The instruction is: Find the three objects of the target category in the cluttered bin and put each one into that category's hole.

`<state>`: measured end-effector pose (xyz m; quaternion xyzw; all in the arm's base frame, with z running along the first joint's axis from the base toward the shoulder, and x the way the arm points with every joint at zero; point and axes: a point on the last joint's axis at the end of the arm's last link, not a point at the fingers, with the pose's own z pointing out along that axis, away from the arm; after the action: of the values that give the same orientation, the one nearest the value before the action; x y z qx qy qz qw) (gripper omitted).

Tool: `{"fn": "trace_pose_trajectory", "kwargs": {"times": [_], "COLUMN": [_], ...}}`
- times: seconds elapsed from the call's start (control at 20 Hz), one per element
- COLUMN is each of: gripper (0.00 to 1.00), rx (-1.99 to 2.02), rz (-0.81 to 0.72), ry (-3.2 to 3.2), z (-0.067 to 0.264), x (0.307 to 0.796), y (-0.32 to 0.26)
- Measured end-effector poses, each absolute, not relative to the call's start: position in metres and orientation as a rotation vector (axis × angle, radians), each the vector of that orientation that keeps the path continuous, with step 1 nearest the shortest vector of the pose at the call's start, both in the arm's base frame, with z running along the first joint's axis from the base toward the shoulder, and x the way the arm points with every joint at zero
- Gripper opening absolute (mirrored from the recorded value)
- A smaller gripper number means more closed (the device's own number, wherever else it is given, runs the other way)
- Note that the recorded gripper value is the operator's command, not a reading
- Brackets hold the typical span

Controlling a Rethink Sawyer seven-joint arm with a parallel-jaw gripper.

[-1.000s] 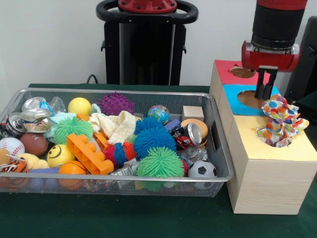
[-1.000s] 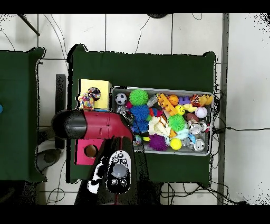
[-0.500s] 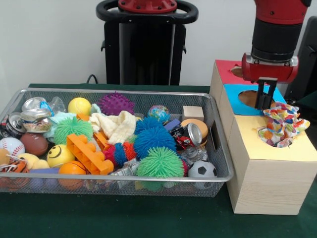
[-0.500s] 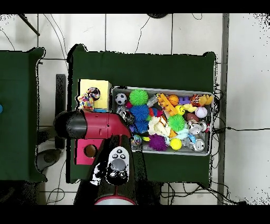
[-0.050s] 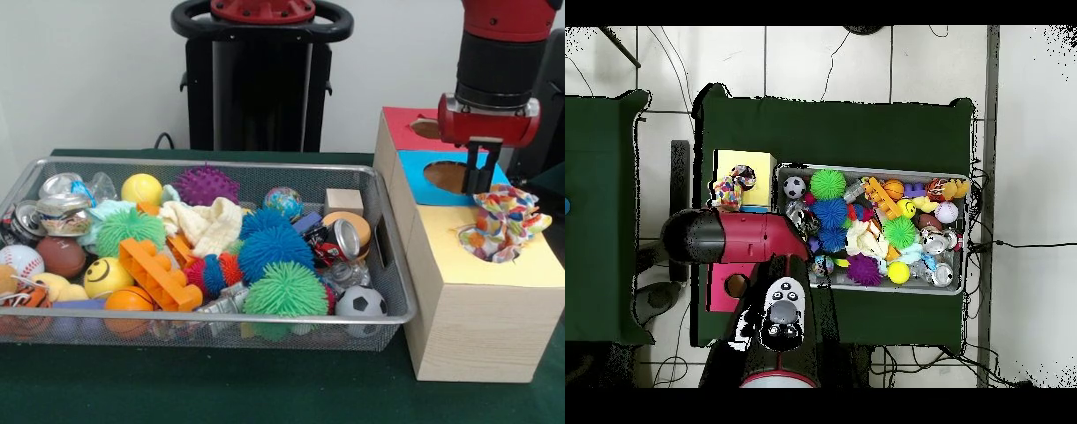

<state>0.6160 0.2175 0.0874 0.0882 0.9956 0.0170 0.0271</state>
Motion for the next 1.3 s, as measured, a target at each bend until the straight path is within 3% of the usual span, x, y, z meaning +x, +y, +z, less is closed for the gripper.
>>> {"fn": "trace_pose_trajectory", "kwargs": {"times": [1.3], "gripper": [0.0], "rx": [0.223], "rz": [0.073], "ry": [3.071], "z": [0.086], "x": [0.644], "y": [0.239]}}
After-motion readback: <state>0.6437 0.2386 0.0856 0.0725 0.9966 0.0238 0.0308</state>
